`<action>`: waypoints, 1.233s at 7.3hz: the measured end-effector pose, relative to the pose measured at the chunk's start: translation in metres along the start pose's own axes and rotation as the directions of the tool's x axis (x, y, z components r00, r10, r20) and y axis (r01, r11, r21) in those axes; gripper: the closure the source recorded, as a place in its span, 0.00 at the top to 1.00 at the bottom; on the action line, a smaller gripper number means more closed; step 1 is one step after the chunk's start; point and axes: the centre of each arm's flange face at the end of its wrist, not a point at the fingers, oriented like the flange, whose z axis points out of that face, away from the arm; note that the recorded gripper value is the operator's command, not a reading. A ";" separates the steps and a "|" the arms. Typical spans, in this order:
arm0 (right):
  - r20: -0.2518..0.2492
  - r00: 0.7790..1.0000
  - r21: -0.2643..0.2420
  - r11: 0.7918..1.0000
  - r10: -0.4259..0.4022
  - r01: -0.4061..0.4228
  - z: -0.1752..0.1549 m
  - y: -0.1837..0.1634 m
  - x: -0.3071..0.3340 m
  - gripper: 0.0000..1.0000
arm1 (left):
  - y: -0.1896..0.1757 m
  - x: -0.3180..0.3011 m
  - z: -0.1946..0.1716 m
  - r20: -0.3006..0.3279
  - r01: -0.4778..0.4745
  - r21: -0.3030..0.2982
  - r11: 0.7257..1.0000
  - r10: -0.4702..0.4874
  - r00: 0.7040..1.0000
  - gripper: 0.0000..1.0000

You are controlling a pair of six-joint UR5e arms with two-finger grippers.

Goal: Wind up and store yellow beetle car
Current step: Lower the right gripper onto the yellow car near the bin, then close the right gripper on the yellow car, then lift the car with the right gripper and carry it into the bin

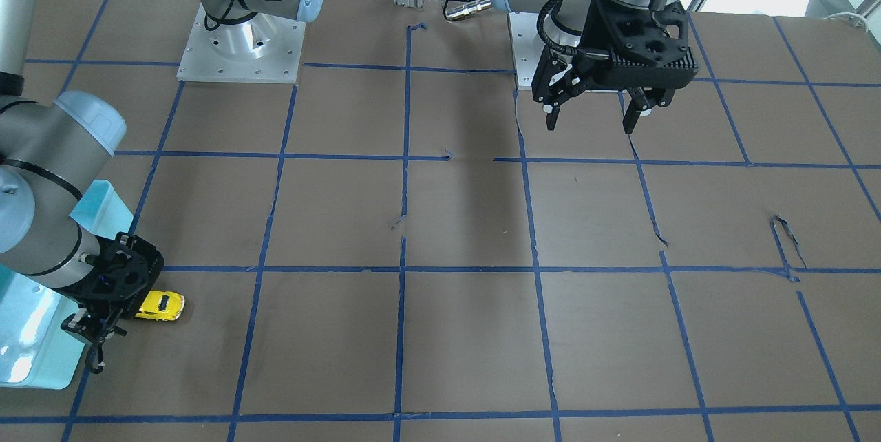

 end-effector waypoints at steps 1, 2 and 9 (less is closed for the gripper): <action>0.010 1.000 -0.004 1.000 -0.001 0.001 0.013 0.000 0.002 1.00 | 0.002 0.000 -0.003 0.000 -0.001 0.006 1.000 0.001 1.000 1.00; 0.026 1.000 -0.007 1.000 -0.001 0.001 0.024 0.001 0.000 1.00 | 0.003 0.000 -0.006 0.000 -0.007 0.011 1.000 0.007 1.000 1.00; 0.049 0.998 -0.051 0.998 0.038 -0.036 0.030 0.014 -0.009 0.00 | -0.001 -0.013 -0.012 0.003 -0.032 0.029 0.999 0.032 0.999 1.00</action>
